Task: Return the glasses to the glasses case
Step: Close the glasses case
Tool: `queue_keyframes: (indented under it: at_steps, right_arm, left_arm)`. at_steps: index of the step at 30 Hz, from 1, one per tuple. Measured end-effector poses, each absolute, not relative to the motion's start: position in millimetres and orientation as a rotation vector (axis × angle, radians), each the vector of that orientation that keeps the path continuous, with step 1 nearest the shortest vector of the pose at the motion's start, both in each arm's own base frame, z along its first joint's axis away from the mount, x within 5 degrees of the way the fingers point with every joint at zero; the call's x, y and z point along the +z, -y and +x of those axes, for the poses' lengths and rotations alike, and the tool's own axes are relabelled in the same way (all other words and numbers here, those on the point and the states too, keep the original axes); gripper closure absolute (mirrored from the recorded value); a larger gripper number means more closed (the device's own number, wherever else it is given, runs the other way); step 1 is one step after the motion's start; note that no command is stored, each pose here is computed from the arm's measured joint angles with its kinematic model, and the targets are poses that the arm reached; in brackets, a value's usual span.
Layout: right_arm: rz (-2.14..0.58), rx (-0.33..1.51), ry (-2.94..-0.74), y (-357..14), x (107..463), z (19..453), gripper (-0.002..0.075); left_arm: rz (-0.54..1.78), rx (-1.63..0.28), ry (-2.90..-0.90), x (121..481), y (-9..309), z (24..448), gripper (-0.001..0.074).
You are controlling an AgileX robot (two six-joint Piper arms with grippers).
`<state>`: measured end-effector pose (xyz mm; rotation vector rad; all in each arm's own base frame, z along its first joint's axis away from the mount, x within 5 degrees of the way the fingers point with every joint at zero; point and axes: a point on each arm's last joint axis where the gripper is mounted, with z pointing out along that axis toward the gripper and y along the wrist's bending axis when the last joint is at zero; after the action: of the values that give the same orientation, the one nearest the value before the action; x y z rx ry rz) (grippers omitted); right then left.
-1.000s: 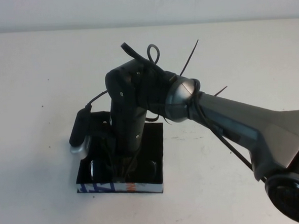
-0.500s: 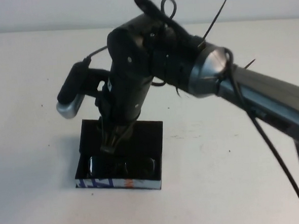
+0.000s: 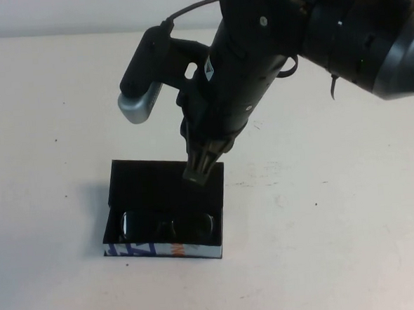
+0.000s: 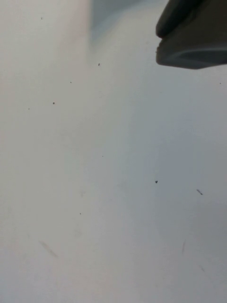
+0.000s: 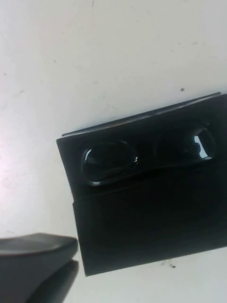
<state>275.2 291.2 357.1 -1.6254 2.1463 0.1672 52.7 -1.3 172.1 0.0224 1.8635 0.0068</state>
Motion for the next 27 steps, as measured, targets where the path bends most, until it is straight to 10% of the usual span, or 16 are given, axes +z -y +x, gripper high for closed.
queue_keyframes:
  at_steps: [19,27]
  right_arm:
    - [-1.555,0.265,-2.233,-297,350,275,0.0737]
    - [-1.369,0.317,-2.37,-292,332,299,0.0737]
  left_arm:
    - [-0.319,-0.318,-1.525,200,0,57,0.0736]
    - [-0.241,-0.465,-1.867,227,17,70,0.0736]
